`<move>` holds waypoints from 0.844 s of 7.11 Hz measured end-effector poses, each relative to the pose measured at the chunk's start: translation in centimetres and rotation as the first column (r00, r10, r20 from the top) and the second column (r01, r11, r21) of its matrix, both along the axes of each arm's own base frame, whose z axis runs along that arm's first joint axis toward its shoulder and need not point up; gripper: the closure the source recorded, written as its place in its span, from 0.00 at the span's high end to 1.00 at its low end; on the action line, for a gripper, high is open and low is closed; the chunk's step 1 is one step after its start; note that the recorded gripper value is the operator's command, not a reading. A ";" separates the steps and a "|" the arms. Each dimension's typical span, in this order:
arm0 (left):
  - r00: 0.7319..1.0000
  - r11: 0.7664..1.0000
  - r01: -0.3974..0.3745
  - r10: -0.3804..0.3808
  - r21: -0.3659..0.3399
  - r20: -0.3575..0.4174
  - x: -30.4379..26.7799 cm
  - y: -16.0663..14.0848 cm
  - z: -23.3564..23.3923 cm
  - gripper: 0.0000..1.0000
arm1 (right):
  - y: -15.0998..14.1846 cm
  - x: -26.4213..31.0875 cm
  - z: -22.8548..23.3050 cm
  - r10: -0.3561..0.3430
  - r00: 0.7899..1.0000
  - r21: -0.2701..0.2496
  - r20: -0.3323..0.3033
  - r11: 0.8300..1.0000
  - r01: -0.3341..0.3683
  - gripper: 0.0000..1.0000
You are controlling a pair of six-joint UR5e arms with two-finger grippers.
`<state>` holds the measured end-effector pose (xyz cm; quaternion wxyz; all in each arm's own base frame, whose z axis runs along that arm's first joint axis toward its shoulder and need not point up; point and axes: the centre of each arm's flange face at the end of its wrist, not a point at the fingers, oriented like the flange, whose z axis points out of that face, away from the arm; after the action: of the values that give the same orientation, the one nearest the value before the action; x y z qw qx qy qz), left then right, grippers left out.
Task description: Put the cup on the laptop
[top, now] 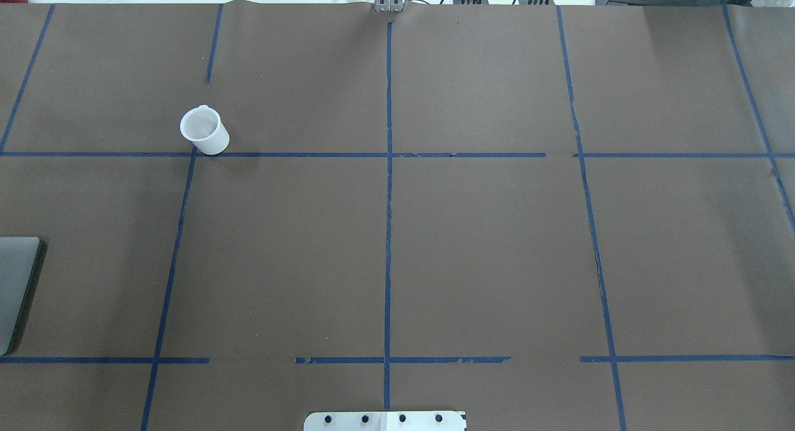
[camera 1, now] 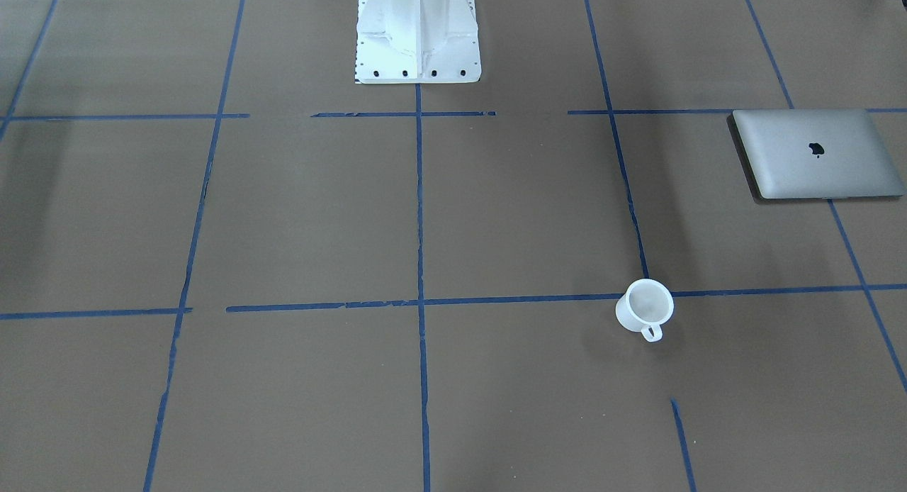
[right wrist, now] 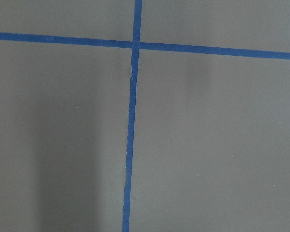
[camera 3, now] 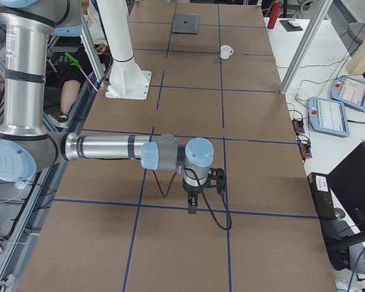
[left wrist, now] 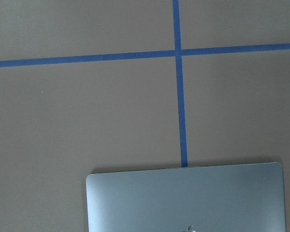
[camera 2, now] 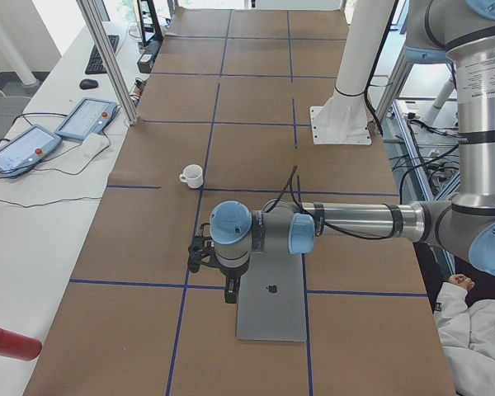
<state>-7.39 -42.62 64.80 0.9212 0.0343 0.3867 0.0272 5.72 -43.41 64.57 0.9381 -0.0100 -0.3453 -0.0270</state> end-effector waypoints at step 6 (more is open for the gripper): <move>0.999 1.000 0.005 -0.004 0.017 -0.045 14.9 -16.4 -10.7 1.00 | 0.0 0.0 0.0 0.000 1.000 0.000 0.000 1.000 0.000 1.00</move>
<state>7.53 -58.98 54.11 0.9120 0.0436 0.4069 0.0278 5.73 -43.41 64.57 0.9381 -0.0101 -0.3452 -0.0269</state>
